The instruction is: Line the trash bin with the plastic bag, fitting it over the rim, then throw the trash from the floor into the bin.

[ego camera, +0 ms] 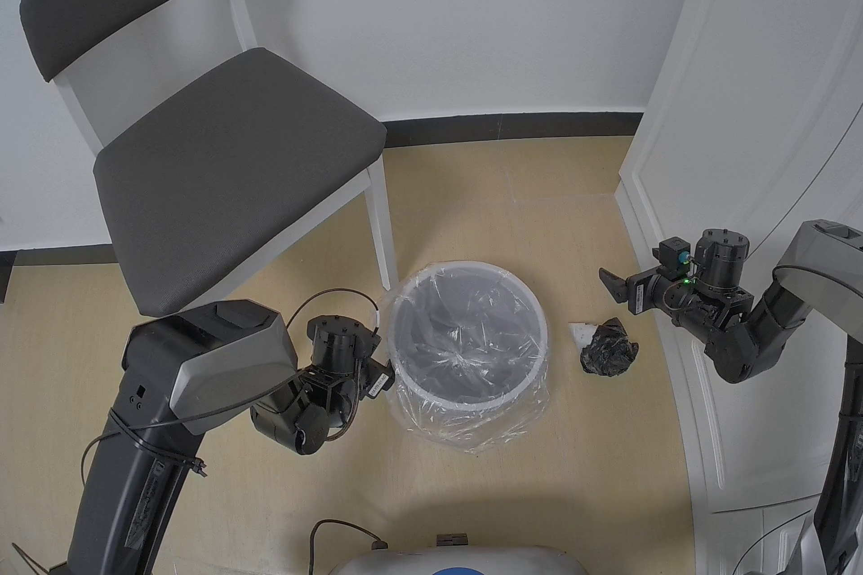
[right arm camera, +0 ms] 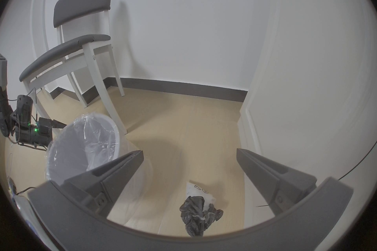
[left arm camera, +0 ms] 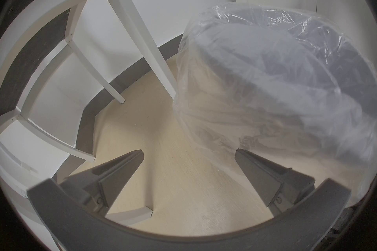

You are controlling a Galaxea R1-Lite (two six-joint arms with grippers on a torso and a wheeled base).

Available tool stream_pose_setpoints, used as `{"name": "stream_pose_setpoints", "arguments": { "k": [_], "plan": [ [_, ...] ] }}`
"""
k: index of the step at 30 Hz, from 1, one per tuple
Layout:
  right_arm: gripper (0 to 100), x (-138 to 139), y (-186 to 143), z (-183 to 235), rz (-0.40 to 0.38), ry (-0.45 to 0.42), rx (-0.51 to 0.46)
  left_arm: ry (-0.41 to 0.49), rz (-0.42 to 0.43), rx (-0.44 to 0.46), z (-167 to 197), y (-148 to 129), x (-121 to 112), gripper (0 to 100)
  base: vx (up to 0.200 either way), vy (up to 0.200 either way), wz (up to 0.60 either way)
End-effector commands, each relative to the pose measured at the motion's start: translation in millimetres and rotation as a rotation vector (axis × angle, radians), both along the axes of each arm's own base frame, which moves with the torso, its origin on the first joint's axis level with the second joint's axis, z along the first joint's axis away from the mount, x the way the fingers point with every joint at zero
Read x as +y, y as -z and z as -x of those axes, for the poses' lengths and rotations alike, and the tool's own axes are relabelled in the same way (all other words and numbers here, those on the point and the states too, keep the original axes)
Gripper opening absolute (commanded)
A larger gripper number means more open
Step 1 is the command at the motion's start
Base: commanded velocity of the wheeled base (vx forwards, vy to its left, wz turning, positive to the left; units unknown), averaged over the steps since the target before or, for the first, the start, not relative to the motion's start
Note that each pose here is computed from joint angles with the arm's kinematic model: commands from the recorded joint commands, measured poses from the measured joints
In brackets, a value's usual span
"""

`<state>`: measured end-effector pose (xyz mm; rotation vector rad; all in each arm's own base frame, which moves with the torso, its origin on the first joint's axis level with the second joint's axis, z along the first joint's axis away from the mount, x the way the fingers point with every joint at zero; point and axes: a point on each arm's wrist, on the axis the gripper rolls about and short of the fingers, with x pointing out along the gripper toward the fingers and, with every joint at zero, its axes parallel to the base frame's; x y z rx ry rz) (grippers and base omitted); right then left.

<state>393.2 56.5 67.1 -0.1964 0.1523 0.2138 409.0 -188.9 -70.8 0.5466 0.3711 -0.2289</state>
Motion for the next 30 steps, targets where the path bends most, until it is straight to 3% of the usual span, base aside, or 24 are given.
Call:
{"name": "stream_pose_setpoints", "arguments": {
  "k": [1, 9, 18, 25, 30],
  "plan": [
    [100, -5, -19, 8, -0.008, -0.012, -0.045, -0.004, 0.0, 0.008, 2, 4, 2, 100, 0.0, 0.0, 0.0],
    [100, -2, -63, 48, -0.013, -0.065, -0.128, -0.011, 0.017, -0.01, 25, -6, 15, 100, 0.0, 0.0, 0.0],
    [100, -7, -125, 139, 0.135, -0.079, -0.436, -0.012, 0.059, -0.093, 81, -29, 42, 100, 0.0, 0.0, 0.0],
    [100, -15, -143, 186, 0.279, -0.044, -0.58, -0.025, 0.135, -0.088, 98, -51, 44, 100, 0.0, 0.0, 0.0],
    [100, -13, -146, 200, 0.294, -0.052, -0.632, -0.027, 0.147, -0.107, 98, -58, 44, 100, 0.0, 0.0, 0.0]
  ]
}}
